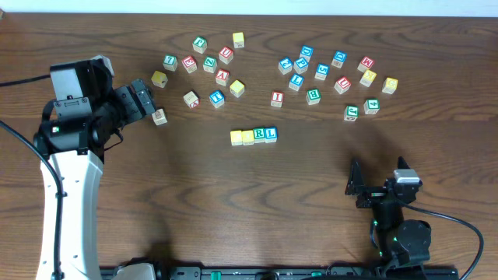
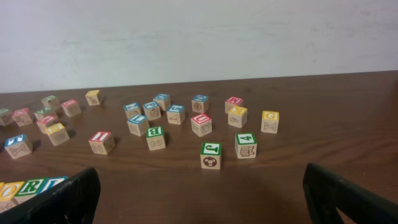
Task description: Spell out CORL
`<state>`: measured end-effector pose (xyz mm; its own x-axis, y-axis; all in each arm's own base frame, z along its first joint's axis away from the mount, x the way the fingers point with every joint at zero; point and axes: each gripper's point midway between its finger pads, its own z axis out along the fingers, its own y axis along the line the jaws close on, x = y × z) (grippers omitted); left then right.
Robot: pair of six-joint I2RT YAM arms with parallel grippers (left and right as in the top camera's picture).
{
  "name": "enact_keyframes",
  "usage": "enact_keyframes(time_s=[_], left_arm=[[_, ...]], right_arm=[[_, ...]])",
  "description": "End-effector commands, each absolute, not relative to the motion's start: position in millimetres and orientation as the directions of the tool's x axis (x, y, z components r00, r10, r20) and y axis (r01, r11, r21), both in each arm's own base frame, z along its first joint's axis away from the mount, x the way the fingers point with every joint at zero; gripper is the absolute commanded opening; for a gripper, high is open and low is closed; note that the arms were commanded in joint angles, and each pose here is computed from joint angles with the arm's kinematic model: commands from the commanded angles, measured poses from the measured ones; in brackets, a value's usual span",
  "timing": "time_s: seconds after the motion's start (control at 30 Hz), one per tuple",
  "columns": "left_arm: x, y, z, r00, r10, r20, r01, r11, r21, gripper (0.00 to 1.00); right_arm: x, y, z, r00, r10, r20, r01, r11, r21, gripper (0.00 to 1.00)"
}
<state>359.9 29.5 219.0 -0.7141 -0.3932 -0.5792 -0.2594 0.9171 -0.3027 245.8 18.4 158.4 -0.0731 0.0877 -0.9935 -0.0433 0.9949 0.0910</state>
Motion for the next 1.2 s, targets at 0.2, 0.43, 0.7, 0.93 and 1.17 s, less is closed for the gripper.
enact_keyframes(time_s=[0.2, 0.43, 0.7, 0.93, 1.17], left_arm=[[361.4, 33.1, 230.2, -0.693, -0.399, -0.600, -0.266, 0.915, -0.302, 0.98], [360.2, 33.0, 232.4, -0.690, -0.399, -0.604, -0.264, 0.916, -0.302, 0.98], [342.6, 37.9, 246.6, -0.621, -0.369, -0.691, -0.254, 0.929, -0.269, 0.98], [330.1, 35.7, 248.7, -0.443, -0.328, -0.834, -0.183, 0.944, -0.275, 0.98], [297.3, 30.2, 229.3, -0.286, -0.264, -0.921, -0.121, 0.964, -0.238, 0.98]], right_arm=[[245.5, 18.1, 158.3, -0.072, 0.080, -0.994, -0.045, 0.996, 0.083, 0.99], [245.5, 18.1, 158.3, -0.072, 0.080, -0.994, -0.045, 0.996, 0.083, 0.99], [245.5, 18.1, 158.3, -0.072, 0.080, -0.994, -0.045, 0.996, 0.083, 0.99], [245.5, 18.1, 158.3, -0.072, 0.080, -0.994, -0.045, 0.996, 0.083, 0.99], [245.5, 18.1, 158.3, -0.072, 0.080, -0.994, -0.045, 0.996, 0.083, 0.99]])
